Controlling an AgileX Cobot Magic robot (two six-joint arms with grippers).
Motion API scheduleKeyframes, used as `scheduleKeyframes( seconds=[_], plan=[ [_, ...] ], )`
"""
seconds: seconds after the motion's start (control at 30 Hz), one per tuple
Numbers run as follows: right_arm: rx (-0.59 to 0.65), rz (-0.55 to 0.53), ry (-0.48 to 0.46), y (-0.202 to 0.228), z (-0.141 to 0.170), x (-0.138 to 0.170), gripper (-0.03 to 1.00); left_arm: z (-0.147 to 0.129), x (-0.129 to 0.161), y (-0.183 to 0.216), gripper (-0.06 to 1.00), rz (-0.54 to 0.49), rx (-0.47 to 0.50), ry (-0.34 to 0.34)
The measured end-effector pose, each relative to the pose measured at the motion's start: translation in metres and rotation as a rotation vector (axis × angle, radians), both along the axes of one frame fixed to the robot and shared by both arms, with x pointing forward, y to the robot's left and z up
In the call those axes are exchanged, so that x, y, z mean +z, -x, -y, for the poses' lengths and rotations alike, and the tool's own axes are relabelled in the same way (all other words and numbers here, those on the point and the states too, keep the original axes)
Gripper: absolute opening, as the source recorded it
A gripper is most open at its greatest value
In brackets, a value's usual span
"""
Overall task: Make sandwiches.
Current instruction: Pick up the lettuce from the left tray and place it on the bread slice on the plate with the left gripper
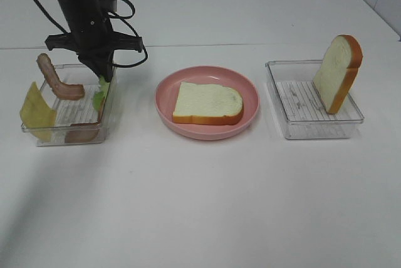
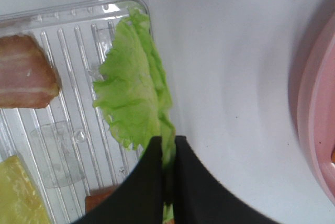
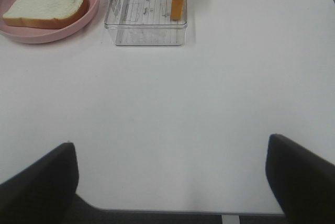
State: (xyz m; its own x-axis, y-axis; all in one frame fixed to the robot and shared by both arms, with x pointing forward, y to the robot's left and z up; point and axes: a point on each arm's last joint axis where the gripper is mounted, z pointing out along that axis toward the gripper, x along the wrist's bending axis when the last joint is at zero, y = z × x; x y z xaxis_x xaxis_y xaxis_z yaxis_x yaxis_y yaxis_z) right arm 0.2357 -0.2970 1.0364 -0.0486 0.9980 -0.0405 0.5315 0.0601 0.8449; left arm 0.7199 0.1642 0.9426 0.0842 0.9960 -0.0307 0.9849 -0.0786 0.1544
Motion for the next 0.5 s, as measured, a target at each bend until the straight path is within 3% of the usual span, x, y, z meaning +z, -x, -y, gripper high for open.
scheduleKeyframes(
  seconds=[0.17, 0.5],
  plan=[
    [0.0, 0.0, 0.0, 0.0, 0.0, 0.0, 0.94, 0.0, 0.002, 0.0, 0.0, 0.004, -0.001, 0.001],
    [0.0, 0.0, 0.0, 0.0, 0.0, 0.0, 0.94, -0.002, 0.06, 0.009, 0.0, 0.114, -0.001, 0.032]
  ],
)
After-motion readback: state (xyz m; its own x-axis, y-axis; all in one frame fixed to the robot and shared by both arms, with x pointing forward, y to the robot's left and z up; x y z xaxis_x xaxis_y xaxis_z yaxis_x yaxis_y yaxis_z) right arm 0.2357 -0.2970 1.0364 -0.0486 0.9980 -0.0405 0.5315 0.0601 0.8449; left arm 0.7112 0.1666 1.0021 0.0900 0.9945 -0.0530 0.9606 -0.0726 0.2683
